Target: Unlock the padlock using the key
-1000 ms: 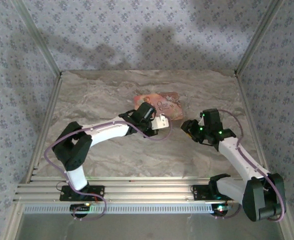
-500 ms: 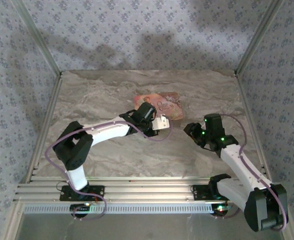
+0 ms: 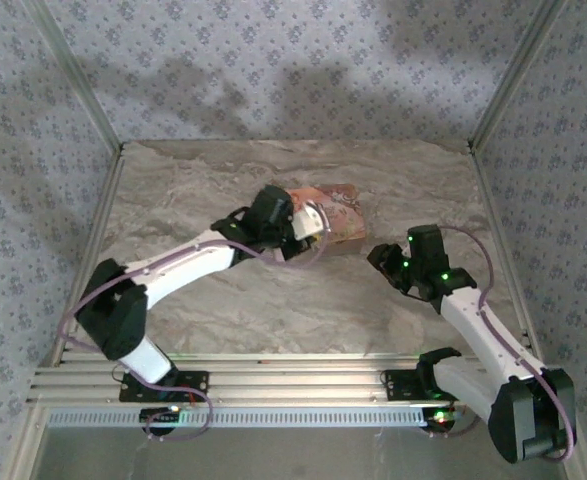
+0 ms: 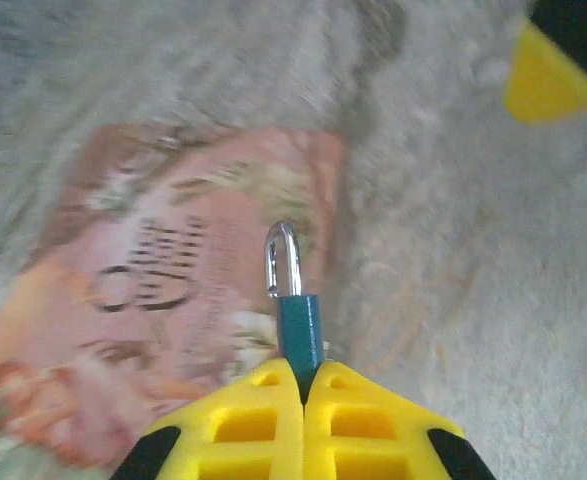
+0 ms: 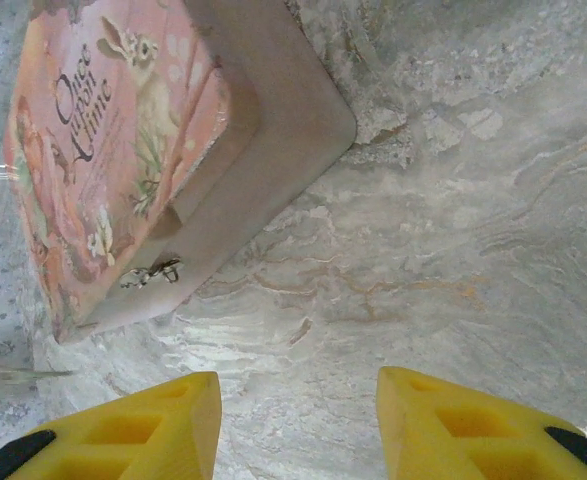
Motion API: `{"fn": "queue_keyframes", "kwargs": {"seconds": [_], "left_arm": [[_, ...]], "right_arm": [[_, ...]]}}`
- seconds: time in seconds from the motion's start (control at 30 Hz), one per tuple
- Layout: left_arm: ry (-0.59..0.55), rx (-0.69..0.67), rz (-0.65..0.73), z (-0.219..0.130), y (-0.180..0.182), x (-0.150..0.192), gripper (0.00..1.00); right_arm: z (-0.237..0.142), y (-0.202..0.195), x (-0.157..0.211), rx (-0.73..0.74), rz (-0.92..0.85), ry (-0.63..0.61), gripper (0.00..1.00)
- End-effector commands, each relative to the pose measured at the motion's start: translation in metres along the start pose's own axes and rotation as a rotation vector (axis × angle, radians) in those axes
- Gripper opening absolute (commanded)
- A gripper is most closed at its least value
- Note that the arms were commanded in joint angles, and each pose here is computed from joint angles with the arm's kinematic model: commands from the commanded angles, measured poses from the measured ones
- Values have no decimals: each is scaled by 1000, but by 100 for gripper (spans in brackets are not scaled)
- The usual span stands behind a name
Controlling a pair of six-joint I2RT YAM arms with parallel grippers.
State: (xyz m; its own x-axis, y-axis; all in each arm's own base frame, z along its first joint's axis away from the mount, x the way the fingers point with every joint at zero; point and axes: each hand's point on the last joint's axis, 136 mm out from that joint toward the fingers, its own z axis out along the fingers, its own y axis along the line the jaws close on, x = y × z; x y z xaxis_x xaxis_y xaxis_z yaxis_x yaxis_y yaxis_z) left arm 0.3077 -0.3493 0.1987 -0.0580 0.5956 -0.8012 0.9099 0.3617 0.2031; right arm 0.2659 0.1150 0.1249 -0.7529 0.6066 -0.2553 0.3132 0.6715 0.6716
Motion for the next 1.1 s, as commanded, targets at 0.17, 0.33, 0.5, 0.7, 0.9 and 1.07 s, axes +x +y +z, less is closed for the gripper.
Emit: {"fn": "queue_keyframes", "kwargs": {"seconds": [0.17,0.33,0.5,0.7,0.9,1.07], "left_arm": [[-109,-189,-491,-84,91,40,0],[-62,-271,-813,-112,113,121,0],[-4,-346,-980,-115,120,172,0],[119,-409,-1106,-101,120,215,0],[136,-479,-1114,-105,129,224,13],[144,-532,-1049,-121,140,211,39]], "right_arm": [[15,49,-6,42,-173,-1,45],[53,109,21,50,-367,101,45],[80,160,42,-1,-459,177,46],[77,163,47,12,-498,225,46],[46,131,14,81,-471,159,48],[13,93,-25,138,-409,70,50]]}}
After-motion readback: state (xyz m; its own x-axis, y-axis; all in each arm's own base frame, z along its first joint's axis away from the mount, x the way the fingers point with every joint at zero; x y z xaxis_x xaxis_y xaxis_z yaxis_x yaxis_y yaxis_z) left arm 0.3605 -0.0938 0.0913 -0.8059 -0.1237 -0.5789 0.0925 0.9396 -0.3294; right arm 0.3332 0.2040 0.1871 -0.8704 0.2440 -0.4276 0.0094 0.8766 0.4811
